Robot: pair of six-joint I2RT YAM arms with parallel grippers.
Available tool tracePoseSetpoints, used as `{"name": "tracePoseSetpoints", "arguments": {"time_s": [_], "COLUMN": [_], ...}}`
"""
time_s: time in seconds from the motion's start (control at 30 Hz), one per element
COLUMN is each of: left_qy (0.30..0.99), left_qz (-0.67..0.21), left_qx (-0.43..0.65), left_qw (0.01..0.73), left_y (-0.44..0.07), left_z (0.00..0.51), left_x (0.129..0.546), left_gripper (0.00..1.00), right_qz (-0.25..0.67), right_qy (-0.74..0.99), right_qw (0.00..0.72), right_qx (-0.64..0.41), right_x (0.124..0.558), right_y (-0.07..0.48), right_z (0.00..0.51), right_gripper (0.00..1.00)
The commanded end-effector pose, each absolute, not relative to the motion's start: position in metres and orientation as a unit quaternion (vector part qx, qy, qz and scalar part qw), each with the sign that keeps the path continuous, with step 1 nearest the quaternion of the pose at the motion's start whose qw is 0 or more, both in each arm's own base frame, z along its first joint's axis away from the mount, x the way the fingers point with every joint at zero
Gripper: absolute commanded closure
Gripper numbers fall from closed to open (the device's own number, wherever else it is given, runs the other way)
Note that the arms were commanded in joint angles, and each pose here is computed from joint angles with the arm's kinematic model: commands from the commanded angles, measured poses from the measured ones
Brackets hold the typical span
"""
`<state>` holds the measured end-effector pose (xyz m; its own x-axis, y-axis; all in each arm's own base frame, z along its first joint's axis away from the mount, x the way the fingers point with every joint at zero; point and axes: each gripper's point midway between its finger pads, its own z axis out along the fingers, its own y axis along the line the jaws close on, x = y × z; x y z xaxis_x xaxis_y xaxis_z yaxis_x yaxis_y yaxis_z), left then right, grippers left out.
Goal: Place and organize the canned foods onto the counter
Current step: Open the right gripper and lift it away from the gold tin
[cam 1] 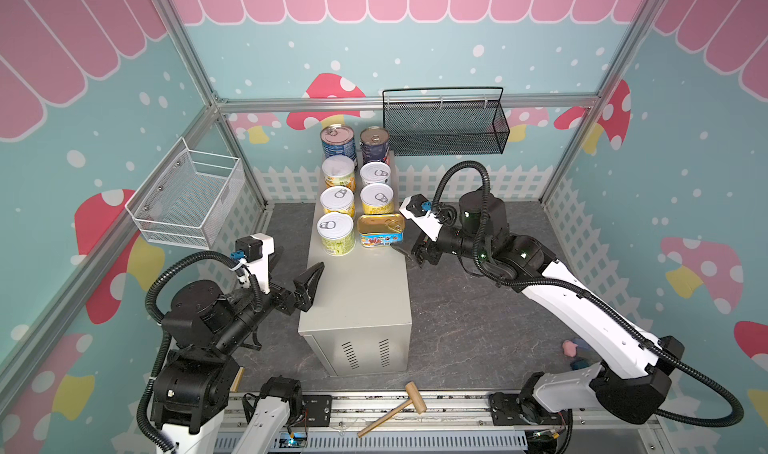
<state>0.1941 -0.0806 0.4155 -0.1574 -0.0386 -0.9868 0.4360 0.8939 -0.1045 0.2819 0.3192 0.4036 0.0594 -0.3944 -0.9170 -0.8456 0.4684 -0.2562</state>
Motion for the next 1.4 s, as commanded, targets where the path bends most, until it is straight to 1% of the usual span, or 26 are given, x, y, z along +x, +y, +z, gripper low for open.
{"name": "tracePoseSetpoints", "arguments": {"time_s": [0.0,0.3,0.47,0.63,0.8,1.0,1.17,1.3,1.37], "left_qy": [0.730,0.730,0.734,0.737,0.742,0.750,0.762,0.781,0.787], "left_qz": [-0.190,-0.186,-0.171,-0.144,-0.122,-0.088,-0.047,0.017,0.034], "left_qx": [0.147,0.138,0.106,0.066,0.025,-0.026,-0.078,-0.139,-0.147], "left_qw": [0.640,0.643,0.649,0.657,0.659,0.655,0.641,0.609,0.598], "left_y": [-0.084,-0.081,-0.071,-0.055,-0.041,-0.021,0.000,0.026,0.032], "left_z": [0.422,0.426,0.435,0.441,0.443,0.444,0.438,0.421,0.413], "left_x": [0.193,0.193,0.198,0.203,0.212,0.218,0.226,0.238,0.244], "left_gripper": [0.00,0.00,0.00,0.00,0.00,0.00,0.00,0.00,0.00], "right_qz": [0.184,0.151,0.101,0.075,0.061,0.078,0.064,0.058,0.062], "right_qy": [0.649,0.665,0.701,0.722,0.743,0.756,0.774,0.810,0.830], "right_qw": [0.589,0.625,0.647,0.647,0.627,0.601,0.578,0.543,0.520], "right_qx": [-0.445,-0.379,-0.284,-0.234,-0.226,-0.249,-0.252,-0.213,-0.190], "right_x": [0.285,0.302,0.327,0.343,0.360,0.368,0.377,0.395,0.404], "right_y": [0.300,0.279,0.243,0.214,0.205,0.215,0.215,0.198,0.184], "right_z": [0.435,0.465,0.480,0.482,0.461,0.428,0.395,0.361,0.339], "right_gripper": [0.08,0.05,0.01,0.01,0.01,0.01,0.01,0.00,0.01]}}
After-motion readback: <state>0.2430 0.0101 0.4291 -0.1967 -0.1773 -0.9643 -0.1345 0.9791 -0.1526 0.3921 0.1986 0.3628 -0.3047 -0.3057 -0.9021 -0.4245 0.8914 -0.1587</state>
